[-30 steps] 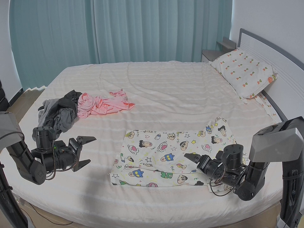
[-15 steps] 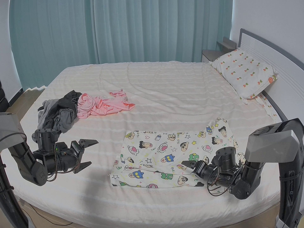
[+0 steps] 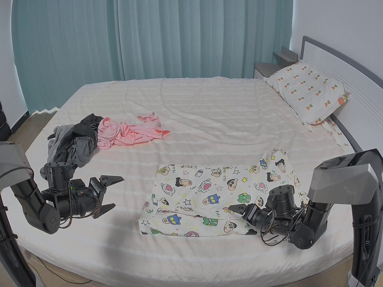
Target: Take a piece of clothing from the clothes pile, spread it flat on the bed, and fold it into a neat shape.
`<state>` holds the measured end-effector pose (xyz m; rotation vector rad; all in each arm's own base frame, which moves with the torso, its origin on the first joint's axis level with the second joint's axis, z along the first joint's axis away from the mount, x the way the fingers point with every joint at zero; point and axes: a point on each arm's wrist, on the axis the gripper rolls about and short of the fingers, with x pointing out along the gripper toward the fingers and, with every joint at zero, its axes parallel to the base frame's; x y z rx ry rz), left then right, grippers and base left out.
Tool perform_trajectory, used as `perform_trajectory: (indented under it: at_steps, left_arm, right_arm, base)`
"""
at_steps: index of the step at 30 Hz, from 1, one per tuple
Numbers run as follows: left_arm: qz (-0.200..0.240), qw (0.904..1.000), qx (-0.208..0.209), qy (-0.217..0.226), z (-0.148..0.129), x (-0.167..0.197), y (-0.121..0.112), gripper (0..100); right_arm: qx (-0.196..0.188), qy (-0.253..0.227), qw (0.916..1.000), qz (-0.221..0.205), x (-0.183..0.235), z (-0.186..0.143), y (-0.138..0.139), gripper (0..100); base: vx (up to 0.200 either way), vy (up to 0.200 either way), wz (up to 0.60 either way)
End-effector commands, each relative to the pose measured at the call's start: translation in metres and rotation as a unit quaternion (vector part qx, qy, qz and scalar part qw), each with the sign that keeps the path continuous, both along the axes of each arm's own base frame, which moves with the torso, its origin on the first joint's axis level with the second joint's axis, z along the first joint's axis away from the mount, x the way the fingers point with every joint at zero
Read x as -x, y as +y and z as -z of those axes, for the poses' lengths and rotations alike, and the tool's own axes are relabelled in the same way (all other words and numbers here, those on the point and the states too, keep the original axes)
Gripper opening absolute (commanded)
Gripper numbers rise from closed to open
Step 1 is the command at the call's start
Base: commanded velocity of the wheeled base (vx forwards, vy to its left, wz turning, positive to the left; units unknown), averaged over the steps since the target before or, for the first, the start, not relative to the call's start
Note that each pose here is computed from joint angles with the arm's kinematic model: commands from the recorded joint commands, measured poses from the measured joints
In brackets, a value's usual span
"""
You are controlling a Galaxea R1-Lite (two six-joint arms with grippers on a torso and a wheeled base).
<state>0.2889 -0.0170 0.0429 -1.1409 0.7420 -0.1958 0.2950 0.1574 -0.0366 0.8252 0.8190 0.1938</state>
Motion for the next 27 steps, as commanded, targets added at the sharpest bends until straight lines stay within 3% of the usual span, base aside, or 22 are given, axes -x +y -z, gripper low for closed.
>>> perform_trajectory:
  at_steps: [1,27]
  left_arm:
    - [0.000,1.0000,0.000,0.000,0.000,0.000,0.000,100]
    - [-0.001,1.0000,0.001,0.002,0.001,-0.002,0.000,100]
  right_arm:
    - [-0.004,-0.011,0.9999,0.002,-0.006,-0.002,0.002,100]
    - [0.016,0.016,0.9997,0.008,-0.016,-0.006,0.006,100]
  base:
    - [0.000,0.000,0.00]
    - [0.000,0.000,0.00]
